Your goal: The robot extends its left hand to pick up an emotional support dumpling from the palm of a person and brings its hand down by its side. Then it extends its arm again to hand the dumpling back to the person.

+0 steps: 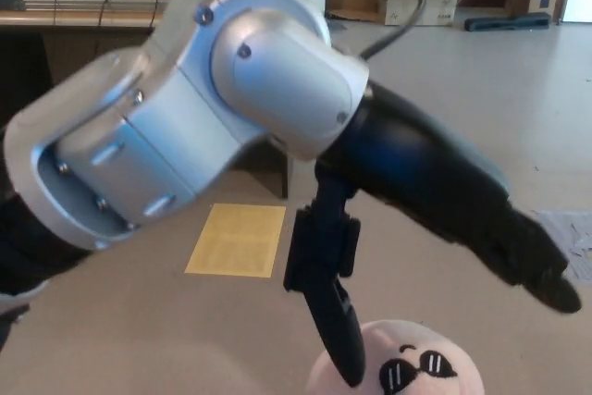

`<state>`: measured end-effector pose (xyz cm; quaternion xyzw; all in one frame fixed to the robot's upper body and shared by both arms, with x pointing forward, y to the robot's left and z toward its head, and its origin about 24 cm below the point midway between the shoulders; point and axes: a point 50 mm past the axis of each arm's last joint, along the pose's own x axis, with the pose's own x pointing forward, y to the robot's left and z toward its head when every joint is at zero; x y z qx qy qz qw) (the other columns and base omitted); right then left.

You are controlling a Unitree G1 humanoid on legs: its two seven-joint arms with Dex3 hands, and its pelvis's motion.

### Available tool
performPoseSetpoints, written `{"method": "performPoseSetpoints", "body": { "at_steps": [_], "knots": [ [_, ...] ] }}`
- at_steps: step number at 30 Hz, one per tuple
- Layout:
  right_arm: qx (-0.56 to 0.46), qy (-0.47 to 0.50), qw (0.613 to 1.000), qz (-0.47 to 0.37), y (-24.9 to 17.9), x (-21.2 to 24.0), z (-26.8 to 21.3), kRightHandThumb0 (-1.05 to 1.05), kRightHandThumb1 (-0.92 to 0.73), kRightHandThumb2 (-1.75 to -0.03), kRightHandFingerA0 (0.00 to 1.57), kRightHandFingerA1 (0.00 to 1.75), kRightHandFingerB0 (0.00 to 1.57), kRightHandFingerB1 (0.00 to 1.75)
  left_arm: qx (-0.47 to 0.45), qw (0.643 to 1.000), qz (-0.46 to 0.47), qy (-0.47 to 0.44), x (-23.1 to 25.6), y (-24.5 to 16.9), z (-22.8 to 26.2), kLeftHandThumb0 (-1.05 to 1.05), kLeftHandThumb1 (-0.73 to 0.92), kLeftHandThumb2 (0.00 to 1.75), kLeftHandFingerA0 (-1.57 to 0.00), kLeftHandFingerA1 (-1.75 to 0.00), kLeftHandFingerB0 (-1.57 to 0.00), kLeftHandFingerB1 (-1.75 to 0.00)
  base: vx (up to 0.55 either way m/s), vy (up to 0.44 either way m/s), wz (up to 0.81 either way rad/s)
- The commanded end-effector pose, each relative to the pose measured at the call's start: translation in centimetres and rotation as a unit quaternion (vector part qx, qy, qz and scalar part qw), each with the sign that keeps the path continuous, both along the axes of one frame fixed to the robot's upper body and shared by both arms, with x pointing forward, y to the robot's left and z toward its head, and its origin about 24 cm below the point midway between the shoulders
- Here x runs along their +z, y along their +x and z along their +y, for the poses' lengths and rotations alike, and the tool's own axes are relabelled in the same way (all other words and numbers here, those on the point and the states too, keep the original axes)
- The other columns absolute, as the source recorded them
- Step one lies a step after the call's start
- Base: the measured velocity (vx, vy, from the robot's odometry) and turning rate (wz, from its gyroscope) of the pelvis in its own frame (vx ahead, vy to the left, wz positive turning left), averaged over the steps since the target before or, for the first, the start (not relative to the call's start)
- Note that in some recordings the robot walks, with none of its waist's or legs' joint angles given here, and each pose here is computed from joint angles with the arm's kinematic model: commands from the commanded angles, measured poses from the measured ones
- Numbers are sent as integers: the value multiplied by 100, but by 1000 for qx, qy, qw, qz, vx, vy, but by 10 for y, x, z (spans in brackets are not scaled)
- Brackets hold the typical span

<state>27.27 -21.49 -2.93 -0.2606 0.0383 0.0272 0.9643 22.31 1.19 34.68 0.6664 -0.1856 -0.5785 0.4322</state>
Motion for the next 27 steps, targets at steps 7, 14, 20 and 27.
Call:
{"method": "performPoseSetpoints", "body": {
  "at_steps": [7,14,20,27],
  "knots": [
    [1,6,1000,0,8,8,-5,-49,-76,-63,62,56,59,45,41,999,3,24,-13,7,4,-76,35,55,0,0,0,0,0,0,0],
    [-1,15,1000,-2,8,7,-4,-51,-78,-64,60,50,54,41,39,999,-21,13,-19,10,9,-63,45,87,0,-7,0,-3,0,0,0],
    [-14,21,1000,0,10,7,-4,-55,-78,-64,53,44,53,39,44,998,-34,21,-20,12,11,-70,49,88,0,0,0,0,0,0,0],
    [-10,23,1000,3,8,4,-4,-57,-76,-63,46,44,37,35,42,998,-41,27,-27,13,12,-93,38,65,0,0,0,0,0,0,0]
  ]
}}
